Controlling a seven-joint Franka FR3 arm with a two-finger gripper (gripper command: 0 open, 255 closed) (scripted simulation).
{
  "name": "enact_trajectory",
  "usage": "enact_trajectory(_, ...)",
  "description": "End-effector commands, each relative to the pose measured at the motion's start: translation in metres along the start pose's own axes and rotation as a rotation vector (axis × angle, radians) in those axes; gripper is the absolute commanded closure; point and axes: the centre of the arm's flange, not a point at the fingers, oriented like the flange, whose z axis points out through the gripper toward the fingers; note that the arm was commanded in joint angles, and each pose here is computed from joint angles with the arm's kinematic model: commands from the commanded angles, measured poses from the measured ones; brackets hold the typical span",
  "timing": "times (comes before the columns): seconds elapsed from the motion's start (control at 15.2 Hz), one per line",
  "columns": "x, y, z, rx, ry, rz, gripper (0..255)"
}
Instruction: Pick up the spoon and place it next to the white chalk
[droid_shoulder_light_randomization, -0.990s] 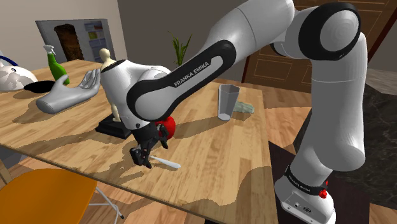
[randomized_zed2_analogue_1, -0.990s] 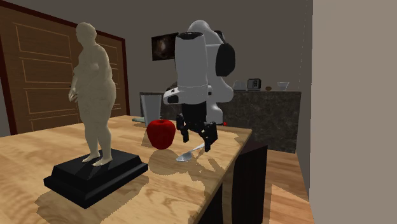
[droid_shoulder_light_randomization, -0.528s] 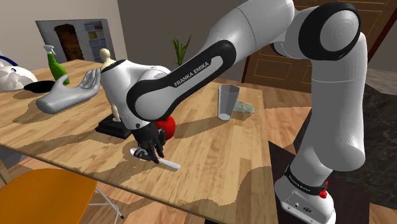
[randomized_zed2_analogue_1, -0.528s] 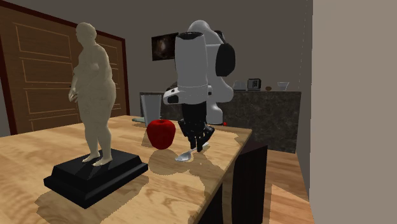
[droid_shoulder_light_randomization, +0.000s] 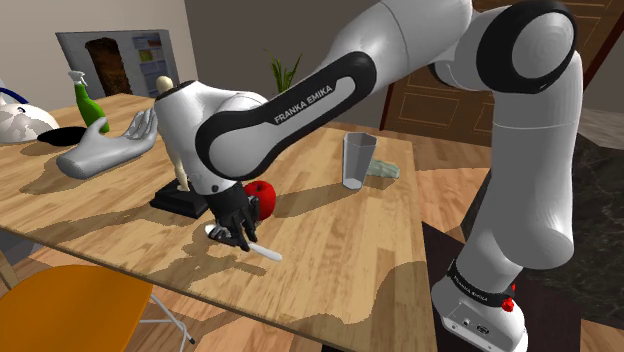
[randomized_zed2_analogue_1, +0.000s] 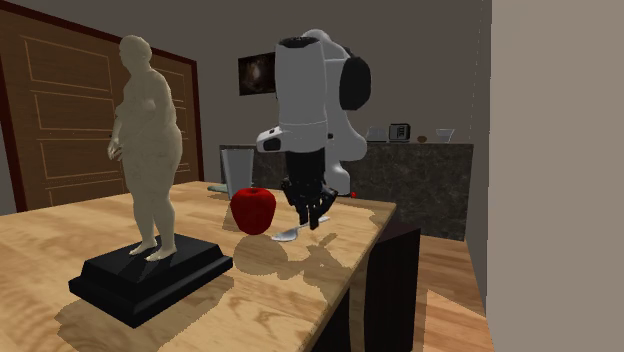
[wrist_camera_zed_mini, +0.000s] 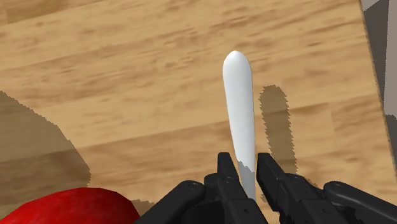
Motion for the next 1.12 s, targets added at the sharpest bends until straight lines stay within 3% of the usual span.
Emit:
enact_trajectory(0.0, -0.002, 0.002, -0.011, 0.0, 0.0, 0.0, 255)
enact_trajectory(0.92, -0.018, 0.01, -0.08, 0.0, 0.0, 0.0, 255)
enact_trajectory(1.06, -0.016, 0.037, -0.078, 0.0, 0.0, 0.0, 255)
